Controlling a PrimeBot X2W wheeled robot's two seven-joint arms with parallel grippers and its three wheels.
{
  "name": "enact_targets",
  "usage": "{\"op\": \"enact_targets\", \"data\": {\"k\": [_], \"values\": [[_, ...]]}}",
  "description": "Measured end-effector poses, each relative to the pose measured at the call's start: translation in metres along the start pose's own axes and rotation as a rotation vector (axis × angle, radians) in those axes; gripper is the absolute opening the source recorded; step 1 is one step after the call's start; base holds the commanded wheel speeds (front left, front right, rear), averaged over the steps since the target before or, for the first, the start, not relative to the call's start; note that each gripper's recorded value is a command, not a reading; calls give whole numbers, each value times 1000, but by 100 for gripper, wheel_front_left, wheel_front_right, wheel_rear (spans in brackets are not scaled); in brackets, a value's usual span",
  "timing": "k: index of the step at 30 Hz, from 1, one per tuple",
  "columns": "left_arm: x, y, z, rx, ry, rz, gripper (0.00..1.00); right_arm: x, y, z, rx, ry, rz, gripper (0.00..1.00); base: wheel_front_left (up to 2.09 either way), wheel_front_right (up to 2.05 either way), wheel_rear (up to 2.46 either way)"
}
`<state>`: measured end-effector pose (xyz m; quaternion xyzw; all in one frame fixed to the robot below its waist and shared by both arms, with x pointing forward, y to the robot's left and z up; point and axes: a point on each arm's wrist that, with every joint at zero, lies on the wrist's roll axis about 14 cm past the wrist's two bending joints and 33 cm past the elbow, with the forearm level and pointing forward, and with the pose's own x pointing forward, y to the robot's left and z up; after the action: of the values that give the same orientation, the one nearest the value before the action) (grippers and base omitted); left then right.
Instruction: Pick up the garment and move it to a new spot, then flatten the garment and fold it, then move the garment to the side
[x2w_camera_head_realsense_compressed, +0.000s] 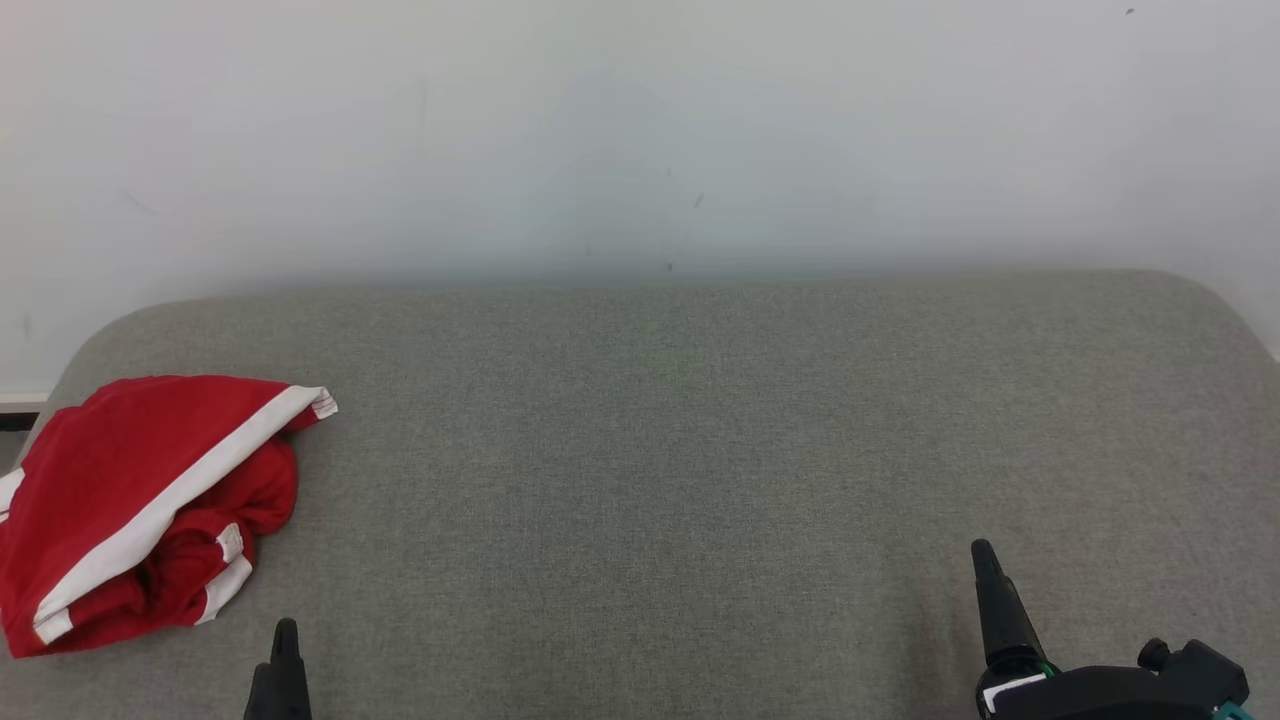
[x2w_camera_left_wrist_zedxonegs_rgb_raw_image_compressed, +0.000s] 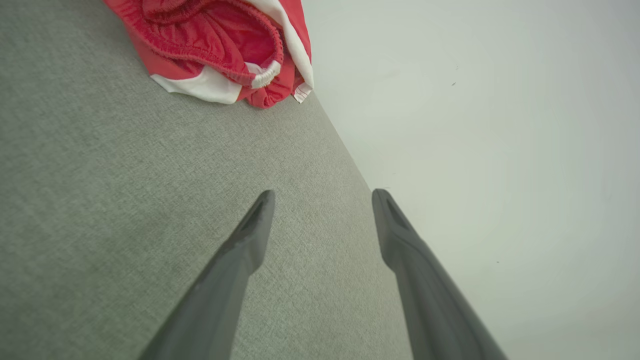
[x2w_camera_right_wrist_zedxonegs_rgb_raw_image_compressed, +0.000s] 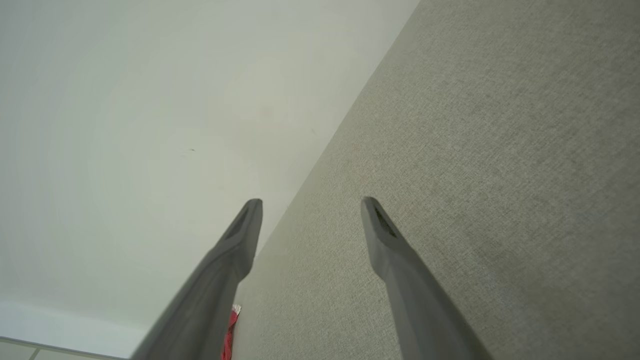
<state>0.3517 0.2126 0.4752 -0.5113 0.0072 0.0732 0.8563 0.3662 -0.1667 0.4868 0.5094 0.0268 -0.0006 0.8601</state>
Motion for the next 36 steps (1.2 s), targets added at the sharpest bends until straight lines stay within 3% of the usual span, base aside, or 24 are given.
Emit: {"op": "enact_targets", "data": {"k": [18, 36], "values": [[-8, -5, -2, 217, -13, -16, 100, -5, 9, -7, -199, 3, 42, 100, 0, 0, 0], [-15, -12, -10, 525, -9, -72, 100, -11, 10, -16, -407, 16, 70, 100, 0, 0, 0]]}}
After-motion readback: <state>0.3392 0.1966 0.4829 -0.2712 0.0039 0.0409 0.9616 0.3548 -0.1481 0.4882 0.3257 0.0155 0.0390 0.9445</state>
